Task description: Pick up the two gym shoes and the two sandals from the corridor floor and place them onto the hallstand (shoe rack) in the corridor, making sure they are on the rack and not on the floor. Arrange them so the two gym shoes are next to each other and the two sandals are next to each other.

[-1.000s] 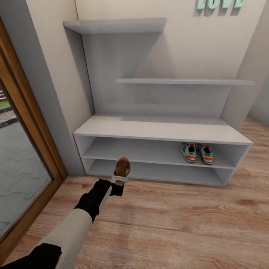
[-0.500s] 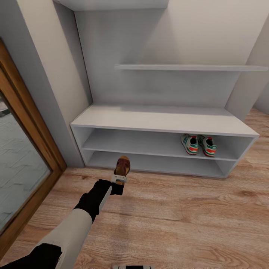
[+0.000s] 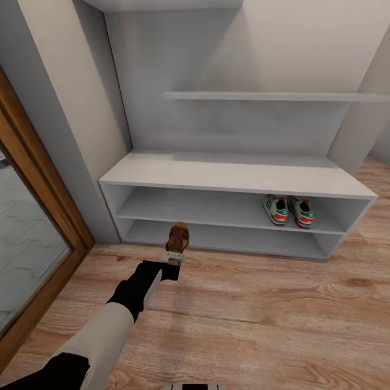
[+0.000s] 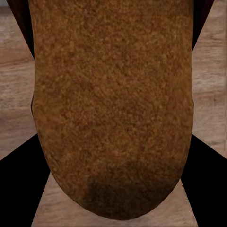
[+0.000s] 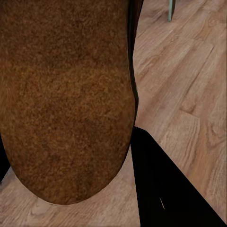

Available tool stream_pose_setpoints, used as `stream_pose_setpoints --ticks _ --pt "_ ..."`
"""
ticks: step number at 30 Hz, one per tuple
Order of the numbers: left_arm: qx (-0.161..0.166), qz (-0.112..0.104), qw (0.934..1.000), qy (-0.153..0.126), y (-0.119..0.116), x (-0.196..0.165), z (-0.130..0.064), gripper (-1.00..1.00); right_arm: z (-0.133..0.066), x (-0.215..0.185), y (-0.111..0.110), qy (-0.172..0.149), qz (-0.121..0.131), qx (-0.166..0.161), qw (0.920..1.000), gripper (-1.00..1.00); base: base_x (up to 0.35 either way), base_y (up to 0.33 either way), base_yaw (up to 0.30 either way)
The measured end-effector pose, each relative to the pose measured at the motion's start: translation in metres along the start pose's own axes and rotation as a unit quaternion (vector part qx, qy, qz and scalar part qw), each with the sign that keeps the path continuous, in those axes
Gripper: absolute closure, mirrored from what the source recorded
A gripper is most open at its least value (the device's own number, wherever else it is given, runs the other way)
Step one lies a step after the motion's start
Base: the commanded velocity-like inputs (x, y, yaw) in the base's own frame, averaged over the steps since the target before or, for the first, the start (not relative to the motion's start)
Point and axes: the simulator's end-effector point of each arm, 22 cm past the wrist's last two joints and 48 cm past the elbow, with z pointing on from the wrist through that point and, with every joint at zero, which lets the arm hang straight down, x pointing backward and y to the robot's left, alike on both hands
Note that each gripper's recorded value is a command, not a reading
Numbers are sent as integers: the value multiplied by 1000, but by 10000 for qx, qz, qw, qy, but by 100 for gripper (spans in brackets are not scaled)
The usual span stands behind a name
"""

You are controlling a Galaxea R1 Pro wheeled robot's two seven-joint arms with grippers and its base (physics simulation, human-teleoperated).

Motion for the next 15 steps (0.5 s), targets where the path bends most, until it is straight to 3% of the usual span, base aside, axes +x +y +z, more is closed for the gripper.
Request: stream_pose_setpoints --ticks 15 --pt "-5 3 10000 -15 0 -1 0 100 0 0 0 0 0 1 10000 100 283 -211 0"
